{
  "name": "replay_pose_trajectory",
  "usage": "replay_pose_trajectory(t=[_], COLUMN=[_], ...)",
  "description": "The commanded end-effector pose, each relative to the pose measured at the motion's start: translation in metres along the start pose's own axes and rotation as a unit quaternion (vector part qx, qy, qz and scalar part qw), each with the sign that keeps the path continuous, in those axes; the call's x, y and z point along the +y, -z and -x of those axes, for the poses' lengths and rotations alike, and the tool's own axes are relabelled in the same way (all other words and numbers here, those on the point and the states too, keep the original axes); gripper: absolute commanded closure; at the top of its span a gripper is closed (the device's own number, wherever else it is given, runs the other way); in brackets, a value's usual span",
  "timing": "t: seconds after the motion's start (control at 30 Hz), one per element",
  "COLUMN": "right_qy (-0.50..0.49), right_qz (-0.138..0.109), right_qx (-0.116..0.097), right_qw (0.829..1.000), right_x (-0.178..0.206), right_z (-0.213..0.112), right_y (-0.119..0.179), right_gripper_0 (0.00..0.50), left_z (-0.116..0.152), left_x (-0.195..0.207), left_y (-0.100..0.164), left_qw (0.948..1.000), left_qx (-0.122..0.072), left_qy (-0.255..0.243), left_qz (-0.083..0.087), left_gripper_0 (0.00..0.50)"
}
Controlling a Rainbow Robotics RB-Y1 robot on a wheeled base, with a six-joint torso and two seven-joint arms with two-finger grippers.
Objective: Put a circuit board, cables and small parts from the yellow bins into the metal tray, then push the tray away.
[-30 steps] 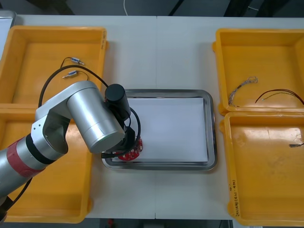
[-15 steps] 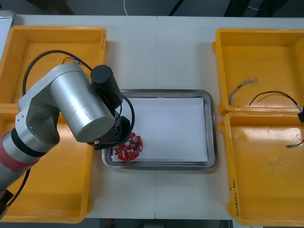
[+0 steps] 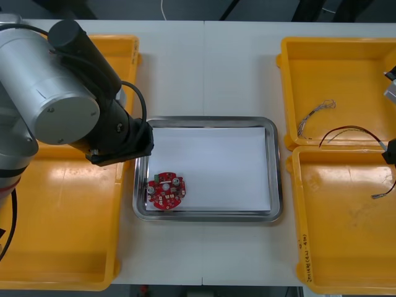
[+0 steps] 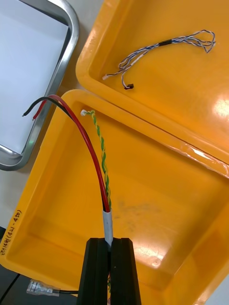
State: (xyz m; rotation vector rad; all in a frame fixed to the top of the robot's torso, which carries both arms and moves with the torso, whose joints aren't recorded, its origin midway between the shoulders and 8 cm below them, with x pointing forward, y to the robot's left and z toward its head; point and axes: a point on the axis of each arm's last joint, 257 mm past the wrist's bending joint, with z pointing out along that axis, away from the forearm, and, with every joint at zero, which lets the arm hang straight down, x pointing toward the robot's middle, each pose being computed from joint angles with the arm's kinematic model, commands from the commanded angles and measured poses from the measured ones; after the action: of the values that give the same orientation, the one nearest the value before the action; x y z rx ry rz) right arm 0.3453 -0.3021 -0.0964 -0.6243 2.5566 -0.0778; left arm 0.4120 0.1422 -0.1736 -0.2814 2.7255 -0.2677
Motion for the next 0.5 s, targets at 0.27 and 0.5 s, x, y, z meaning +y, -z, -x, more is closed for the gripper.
replay_pose_trajectory(t=[0.27,0.5], right_qy=[0.107,0.164], right_qz=[-0.014,-0.006], right_qx=[0.006,0.021], right_qw=[0.994,0.986], right_x=[0.027,0.050], right_z=[0.026,0.036], right_y=[-0.002,-0.011], right_gripper_0=[0.500,0.500], left_z=[0.063,0.094], left_x=[0.037,0.061], left_y=[0.054,0.068], left_qw=[0.9982,0.9979], left_qx=[-0.059,-0.056], left_qy=[0.005,0.032], left_qz=[0.000,-0.010], left_gripper_0=[0.000,0.000])
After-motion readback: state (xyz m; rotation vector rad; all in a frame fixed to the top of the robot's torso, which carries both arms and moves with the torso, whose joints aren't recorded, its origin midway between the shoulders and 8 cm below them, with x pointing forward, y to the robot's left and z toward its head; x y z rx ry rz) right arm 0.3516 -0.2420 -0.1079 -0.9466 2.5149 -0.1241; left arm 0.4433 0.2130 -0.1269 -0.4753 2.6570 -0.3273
